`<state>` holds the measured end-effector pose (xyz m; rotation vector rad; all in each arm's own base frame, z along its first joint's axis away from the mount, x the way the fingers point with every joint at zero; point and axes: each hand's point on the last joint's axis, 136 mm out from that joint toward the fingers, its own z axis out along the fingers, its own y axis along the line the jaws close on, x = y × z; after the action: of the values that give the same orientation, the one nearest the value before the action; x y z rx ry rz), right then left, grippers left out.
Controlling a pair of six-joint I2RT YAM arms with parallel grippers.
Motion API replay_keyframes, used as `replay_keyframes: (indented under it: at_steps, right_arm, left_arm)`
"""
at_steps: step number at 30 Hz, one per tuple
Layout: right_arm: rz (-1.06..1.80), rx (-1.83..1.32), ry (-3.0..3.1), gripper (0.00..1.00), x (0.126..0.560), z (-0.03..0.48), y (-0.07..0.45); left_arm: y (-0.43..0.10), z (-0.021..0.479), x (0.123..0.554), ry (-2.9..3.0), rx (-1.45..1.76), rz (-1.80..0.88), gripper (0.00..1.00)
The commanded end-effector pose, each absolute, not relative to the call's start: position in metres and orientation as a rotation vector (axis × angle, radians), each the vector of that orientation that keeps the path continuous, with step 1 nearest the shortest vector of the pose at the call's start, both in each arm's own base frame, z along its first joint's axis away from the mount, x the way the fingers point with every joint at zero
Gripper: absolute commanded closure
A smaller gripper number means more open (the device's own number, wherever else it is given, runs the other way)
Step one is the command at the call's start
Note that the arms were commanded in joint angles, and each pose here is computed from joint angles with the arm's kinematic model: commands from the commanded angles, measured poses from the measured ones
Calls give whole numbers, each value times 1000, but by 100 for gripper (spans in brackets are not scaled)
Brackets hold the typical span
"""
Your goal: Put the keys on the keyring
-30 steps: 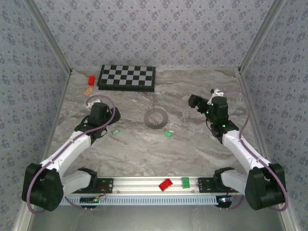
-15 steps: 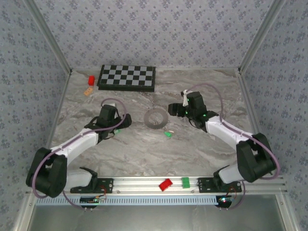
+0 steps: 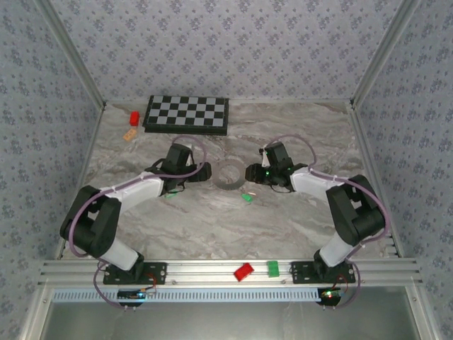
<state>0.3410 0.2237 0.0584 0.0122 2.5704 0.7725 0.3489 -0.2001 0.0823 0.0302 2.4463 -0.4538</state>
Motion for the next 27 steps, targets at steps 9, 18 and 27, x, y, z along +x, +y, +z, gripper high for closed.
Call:
replay_keyframes:
  at_steps: [9, 18, 27]
  right_arm:
    - [883, 276, 2633, 72, 338, 28, 223]
    - [900, 316, 2632, 74, 345, 18, 223]
    - [921, 308, 2621, 77, 351, 19, 229]
  left_arm:
    - [-218, 92, 349, 2419, 114, -478, 3]
    - [-217, 95, 346, 2411, 133, -467, 3]
    - [-213, 98, 343, 2408, 131, -455, 3]
